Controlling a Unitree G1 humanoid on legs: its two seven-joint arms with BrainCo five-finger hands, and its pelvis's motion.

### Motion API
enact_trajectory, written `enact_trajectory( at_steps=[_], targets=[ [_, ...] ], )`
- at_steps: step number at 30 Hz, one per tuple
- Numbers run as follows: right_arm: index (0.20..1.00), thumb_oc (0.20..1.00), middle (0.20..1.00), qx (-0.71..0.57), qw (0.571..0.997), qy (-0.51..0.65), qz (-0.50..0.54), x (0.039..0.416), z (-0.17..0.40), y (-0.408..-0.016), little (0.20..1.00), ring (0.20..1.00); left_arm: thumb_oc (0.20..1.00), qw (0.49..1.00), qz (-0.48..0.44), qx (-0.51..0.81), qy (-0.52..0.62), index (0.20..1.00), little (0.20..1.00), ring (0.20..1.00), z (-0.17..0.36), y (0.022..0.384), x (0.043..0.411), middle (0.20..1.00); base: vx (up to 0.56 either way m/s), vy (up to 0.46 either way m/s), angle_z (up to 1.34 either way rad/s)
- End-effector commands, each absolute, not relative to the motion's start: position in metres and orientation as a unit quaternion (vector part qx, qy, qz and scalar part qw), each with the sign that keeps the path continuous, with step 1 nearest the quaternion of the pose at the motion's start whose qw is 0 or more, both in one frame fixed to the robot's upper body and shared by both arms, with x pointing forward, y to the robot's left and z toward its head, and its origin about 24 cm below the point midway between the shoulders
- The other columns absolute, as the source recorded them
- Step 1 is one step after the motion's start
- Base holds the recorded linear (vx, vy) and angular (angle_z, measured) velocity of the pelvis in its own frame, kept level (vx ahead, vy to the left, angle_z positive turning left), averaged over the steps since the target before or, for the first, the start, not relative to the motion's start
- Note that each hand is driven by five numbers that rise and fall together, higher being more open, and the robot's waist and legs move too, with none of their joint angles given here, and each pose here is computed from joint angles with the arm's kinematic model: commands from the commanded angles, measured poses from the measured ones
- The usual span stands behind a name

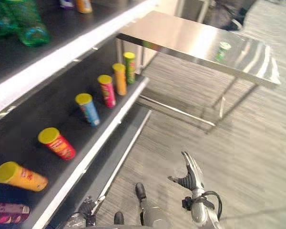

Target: Put the goods on the table back onto the shelves and tidy them up.

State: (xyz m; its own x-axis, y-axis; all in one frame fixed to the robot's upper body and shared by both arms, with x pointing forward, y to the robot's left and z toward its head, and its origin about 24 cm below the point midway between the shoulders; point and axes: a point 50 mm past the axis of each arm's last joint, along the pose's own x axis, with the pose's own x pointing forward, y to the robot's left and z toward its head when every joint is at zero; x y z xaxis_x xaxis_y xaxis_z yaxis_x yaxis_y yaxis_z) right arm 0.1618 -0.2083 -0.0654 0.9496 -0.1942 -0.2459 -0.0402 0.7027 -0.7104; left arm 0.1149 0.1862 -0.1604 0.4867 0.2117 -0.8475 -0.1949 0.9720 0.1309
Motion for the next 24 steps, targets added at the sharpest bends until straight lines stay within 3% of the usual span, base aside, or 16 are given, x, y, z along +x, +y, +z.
enact_trajectory(
  at_steps=[1, 3, 7, 15, 20, 24],
  targets=[
    [1.000, 1.000, 1.000, -0.309, 0.927, 0.189, -0.097, 0.180, -0.069, -0.217, 1.000, 1.000, 1.000, 0.857, 0.121, 0.030, 0.499, 1.000, 1.000, 1.000, -0.160, 0.198, 0.114, 1.000, -0.06, -0.063, -2.08],
    [1.000, 1.000, 1.000, -0.209, 0.920, 0.288, -0.164, 0.159, -0.096, -0.228, 1.000, 1.000, 1.000, 0.852, 0.119, 0.019, 0.510, 1.000, 1.000, 1.000, -0.162, 0.197, 0.106, 1.000, -0.01, -0.060, -1.74],
    [1.000, 1.000, 1.000, -0.059, 0.900, 0.358, -0.242, 0.132, -0.118, -0.229, 1.000, 1.000, 1.000, 0.838, 0.121, 0.014, 0.531, 1.000, 1.000, 1.000, -0.166, 0.198, 0.094, 1.000, 0.07, -0.150, -1.36],
    [1.000, 1.000, 1.000, -0.009, 0.887, 0.382, -0.260, 0.118, -0.125, -0.227, 1.000, 1.000, 1.000, 0.833, 0.151, 0.020, 0.532, 1.000, 1.000, 1.000, -0.164, 0.214, 0.087, 1.000, 0.18, -0.246, -0.54],
    [1.000, 1.000, 1.000, -0.024, 0.908, 0.347, -0.233, 0.142, -0.114, -0.229, 1.000, 1.000, 1.000, 0.838, 0.211, -0.037, 0.502, 1.000, 1.000, 1.000, -0.161, 0.219, 0.093, 1.000, 0.25, -0.442, 0.00],
    [1.000, 1.000, 1.000, -0.047, 0.935, 0.278, -0.215, 0.176, -0.089, -0.237, 1.000, 1.000, 1.000, 0.807, 0.272, -0.099, 0.514, 1.000, 1.000, 1.000, -0.165, 0.221, 0.074, 1.000, 0.18, -0.320, -0.15]
  ],
)
